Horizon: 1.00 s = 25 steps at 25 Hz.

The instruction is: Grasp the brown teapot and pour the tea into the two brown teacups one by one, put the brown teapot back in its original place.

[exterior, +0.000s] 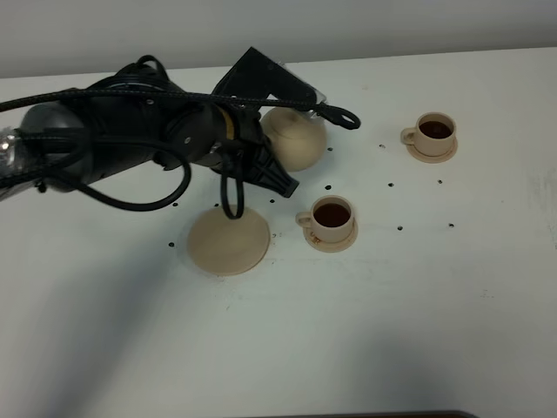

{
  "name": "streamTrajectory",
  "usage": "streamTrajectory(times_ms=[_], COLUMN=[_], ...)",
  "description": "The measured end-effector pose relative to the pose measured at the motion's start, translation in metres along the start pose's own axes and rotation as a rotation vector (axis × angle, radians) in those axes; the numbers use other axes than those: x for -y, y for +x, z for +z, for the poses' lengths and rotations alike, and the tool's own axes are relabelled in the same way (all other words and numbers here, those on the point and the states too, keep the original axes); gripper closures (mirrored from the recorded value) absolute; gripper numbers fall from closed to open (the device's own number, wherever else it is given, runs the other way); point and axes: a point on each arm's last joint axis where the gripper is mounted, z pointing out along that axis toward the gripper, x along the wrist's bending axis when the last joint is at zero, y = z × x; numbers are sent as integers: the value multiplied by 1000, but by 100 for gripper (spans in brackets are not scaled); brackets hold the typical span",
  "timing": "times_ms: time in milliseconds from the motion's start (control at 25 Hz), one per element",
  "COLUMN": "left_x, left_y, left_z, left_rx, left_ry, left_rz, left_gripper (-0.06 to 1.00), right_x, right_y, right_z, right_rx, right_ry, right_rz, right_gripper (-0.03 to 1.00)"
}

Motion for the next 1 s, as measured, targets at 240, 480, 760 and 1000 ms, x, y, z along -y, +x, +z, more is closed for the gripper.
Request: streamTrajectory(times_ms=[240,480,760,1000], left_x=[29,58,90,101], left_y=[1,-1,-1,0], left_z=[-25,-40,-41,-40], left_rx=[3,6,4,2], left_ry=[37,80,158,183], left_rz=[-60,-111,-140,-168], left_gripper=[82,82,82,82], right_x=[0,0,0,0], right_y=[0,0,0,0], right_z=[0,0,0,0], right_rx=[0,0,0,0], right_ry=[0,0,0,0], right_rz=[0,0,0,0], right_gripper=[55,55,55,55])
